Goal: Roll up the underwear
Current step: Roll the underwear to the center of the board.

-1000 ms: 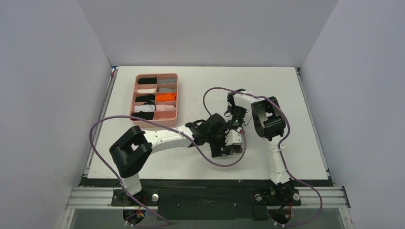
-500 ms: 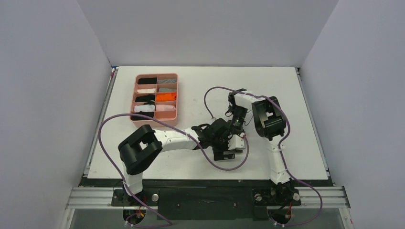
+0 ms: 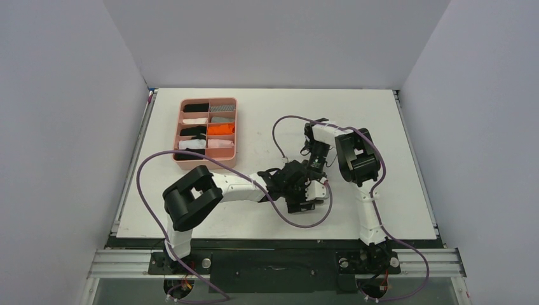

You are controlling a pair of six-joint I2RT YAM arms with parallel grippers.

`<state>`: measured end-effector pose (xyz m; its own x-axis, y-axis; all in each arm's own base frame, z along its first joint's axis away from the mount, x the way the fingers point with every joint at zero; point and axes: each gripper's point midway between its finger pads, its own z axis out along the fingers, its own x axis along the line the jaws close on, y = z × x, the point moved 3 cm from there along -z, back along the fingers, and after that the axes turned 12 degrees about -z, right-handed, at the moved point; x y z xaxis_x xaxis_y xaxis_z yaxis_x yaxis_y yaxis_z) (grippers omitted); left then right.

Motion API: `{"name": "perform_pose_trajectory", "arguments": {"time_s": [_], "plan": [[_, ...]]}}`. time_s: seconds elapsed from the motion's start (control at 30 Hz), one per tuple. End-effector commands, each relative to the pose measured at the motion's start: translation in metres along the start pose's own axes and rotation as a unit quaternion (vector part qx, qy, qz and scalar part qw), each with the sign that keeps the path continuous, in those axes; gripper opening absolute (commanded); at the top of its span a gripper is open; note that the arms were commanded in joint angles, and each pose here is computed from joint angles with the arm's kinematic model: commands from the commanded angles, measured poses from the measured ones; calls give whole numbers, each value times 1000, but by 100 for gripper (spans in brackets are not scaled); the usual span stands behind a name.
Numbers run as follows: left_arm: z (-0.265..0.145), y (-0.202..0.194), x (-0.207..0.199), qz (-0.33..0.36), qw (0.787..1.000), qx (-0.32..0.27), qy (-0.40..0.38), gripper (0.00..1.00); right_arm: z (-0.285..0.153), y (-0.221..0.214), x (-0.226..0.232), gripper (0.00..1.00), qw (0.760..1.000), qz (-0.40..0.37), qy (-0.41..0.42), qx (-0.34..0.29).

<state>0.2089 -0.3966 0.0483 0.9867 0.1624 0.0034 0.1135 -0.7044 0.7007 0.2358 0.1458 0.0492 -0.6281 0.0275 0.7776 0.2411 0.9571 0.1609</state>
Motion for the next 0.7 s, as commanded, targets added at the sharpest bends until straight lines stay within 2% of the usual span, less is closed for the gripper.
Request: {"name": "perform_pose_trajectory", "arguments": {"time_s": [0.0,0.13,0.3,0.43,0.57,0.67], "plan": [[11,25,7,1,998,-61,8,65,9,9,-23,0,999,-43,-27,-2],[16,21,4,-10,998,-55,-3,44,9,9,-23,0,999,-42,-27,-2],[20,13,0,-21,999,-44,-11,27,8,10,-23,0,999,-41,-30,-3],[21,9,-4,-29,999,-30,-28,3,6,11,-24,0,998,-37,-40,-6],[23,2,-9,-46,998,-18,-43,0,1,13,-23,14,998,-31,-55,-11],[21,-14,-13,-66,996,6,-55,0,-6,13,-22,20,997,-27,-71,-21]]}}
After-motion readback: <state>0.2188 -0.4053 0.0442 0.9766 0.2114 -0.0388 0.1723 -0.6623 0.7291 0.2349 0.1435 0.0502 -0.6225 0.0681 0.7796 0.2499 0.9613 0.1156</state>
